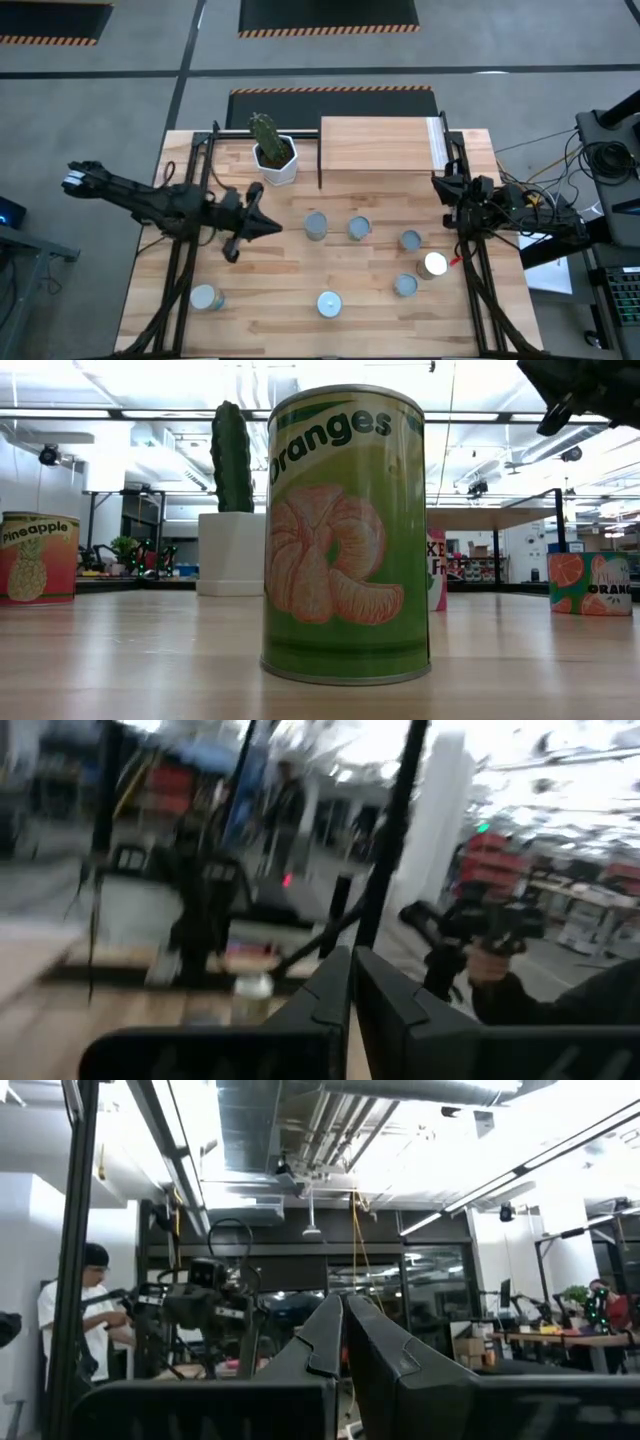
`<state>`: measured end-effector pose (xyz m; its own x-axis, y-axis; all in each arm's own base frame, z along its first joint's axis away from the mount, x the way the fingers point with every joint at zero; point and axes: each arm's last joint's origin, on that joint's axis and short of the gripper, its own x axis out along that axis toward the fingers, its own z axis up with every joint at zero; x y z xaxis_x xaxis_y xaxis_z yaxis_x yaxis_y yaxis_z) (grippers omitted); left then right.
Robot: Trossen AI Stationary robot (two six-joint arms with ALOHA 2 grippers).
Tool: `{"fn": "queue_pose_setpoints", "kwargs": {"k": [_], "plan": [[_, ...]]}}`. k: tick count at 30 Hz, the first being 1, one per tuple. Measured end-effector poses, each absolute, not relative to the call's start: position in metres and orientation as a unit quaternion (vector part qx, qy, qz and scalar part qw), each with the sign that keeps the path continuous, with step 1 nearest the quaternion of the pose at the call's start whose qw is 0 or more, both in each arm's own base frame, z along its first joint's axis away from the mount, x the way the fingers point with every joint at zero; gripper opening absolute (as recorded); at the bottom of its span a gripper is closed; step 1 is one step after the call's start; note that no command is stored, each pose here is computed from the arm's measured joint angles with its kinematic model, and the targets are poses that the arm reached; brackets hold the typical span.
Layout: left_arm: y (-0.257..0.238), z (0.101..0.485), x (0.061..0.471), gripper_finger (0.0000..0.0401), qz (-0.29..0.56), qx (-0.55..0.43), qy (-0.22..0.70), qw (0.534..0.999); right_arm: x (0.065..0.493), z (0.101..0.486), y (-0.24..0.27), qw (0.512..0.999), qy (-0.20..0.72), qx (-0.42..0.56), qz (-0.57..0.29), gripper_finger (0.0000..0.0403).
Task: Pick and place cans onto a shelf
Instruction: Put the canned cherries on the shelf
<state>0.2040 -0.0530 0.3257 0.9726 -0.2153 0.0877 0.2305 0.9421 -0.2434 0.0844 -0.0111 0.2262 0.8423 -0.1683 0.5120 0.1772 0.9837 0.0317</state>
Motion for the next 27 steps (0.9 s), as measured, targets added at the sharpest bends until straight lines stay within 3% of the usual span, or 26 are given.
{"fn": "queue_pose_setpoints", "kwargs": {"k": [11, 19, 27], "plan": [[-0.063, 0.306, 0.245, 0.0000, -0.092, -0.189, 0.080, 0.974, 0.082, 0.235, -0.011, 0.957, -0.275, -0.014, -0.092, 0.0009], [-0.075, 0.288, 0.287, 0.0000, -0.082, -0.178, 0.147, 0.969, 0.083, 0.233, -0.011, 0.959, -0.263, -0.034, -0.097, 0.0009], [-0.081, 0.287, 0.317, 0.0000, -0.042, -0.146, 0.305, 0.940, 0.083, 0.233, -0.011, 0.959, -0.262, -0.034, -0.097, 0.0009]]}}
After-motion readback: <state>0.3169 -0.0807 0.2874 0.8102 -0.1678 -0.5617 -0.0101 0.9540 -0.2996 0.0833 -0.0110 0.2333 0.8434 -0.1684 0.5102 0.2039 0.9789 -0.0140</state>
